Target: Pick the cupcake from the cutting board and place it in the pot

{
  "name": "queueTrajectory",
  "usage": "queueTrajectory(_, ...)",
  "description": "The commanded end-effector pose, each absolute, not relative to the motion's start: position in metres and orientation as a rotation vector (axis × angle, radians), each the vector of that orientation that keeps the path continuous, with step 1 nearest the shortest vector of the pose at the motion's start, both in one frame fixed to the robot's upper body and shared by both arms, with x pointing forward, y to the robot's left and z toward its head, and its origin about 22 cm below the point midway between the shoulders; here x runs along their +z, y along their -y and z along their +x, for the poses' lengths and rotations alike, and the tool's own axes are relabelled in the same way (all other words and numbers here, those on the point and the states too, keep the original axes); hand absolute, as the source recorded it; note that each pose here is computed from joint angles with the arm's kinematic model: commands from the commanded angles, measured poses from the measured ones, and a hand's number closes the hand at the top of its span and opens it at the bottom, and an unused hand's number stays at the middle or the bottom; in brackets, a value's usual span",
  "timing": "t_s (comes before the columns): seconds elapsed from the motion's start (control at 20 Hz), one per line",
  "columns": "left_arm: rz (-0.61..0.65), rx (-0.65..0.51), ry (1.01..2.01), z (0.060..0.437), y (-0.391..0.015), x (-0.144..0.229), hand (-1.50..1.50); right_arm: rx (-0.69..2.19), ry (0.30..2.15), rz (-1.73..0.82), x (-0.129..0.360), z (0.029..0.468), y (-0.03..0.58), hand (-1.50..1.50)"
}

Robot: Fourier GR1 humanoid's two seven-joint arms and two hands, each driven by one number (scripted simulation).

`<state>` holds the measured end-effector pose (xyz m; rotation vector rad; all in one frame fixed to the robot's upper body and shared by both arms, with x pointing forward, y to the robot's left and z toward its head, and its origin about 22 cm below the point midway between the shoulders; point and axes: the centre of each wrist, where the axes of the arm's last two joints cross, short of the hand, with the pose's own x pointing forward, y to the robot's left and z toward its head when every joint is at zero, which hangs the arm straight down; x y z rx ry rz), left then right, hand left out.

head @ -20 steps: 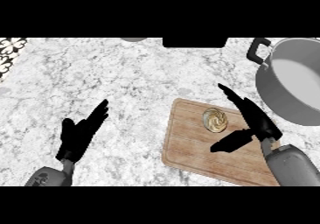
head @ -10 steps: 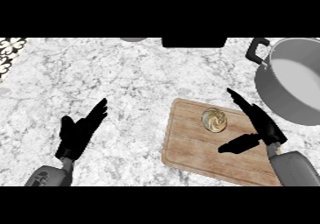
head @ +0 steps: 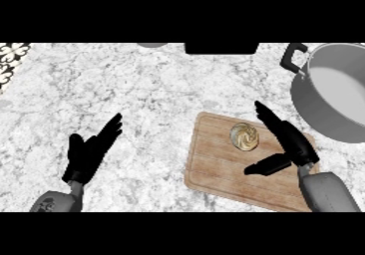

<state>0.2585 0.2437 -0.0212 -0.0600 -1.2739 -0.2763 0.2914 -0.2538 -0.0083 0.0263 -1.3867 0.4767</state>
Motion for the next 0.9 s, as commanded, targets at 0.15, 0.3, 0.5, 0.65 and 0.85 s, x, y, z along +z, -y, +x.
queueTrajectory(0.15, -0.056, -0.282, 1.286, 0.235, -0.237, -0.024, 0.0, 0.392, 1.338, 0.112, -0.039, 0.302, 0.257, -1.5)
queueTrajectory(0.3, -0.078, -0.281, 1.276, 0.274, -0.252, -0.025, 0.0, 0.367, 1.323, 0.16, -0.064, 0.305, 0.24, -1.5)
queueTrajectory(0.5, -0.069, -0.294, 1.271, 0.249, -0.256, -0.009, 0.0, 0.401, 1.341, 0.146, -0.074, 0.308, 0.234, 1.5)
queueTrajectory(0.65, -0.055, -0.28, 1.281, 0.258, -0.232, -0.024, 0.0, 0.53, 1.42, 0.105, -0.089, 0.295, 0.238, 1.5)
queueTrajectory(0.85, -0.061, -0.293, 1.27, 0.273, -0.24, -0.018, 0.0, 0.425, 1.424, 0.165, -0.107, 0.292, 0.233, 1.5)
